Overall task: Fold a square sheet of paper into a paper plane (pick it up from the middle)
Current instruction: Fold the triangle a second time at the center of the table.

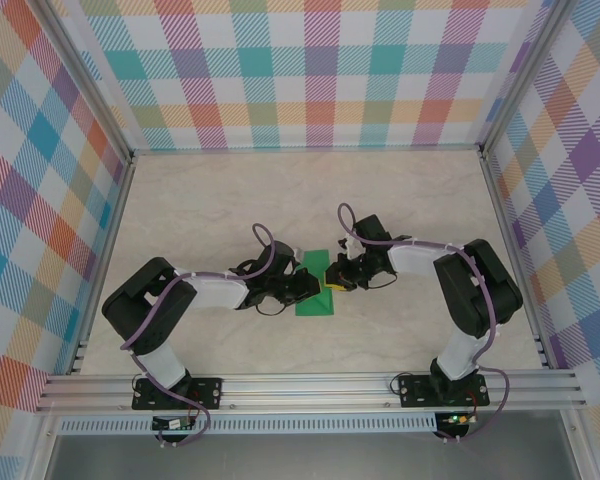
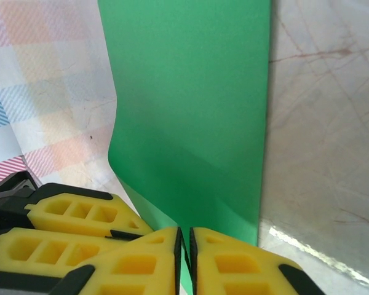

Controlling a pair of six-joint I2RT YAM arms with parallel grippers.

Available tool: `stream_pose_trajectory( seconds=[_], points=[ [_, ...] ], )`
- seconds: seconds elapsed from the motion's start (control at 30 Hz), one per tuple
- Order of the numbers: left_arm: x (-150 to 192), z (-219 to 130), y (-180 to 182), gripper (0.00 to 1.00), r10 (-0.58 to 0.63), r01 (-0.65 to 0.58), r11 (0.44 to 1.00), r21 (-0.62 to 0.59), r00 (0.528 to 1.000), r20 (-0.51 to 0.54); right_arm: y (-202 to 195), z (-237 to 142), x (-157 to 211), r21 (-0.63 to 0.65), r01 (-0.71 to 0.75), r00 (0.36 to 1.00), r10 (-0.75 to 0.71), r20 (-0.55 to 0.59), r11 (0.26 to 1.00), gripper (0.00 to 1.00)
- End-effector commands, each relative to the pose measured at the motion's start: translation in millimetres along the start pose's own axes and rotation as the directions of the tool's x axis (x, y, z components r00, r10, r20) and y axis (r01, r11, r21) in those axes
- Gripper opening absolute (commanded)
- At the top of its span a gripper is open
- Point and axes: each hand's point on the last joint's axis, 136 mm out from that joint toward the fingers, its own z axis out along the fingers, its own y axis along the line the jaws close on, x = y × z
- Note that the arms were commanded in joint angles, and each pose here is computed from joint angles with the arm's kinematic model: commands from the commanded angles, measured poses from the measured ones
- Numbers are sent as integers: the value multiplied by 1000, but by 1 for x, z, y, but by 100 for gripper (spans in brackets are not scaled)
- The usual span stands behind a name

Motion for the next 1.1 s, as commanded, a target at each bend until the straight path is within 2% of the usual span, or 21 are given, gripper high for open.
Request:
stream_pose_trajectory(
  seconds=[0.0, 0.43, 1.07],
  points=[
    [-1, 3, -7, 12, 35, -35, 999, -2, 999, -6, -1, 0, -8, 31, 29, 999, -30, 14, 999, 11],
    [1, 8, -6, 12, 29, -29, 1000, 8, 999, -22, -11, 6, -15, 84, 40, 999, -41, 11, 996, 10],
    [3, 15, 5, 12, 14, -15, 999, -28, 999, -32, -16, 12, -15, 94, 29, 999, -28, -14, 995, 11]
  ],
)
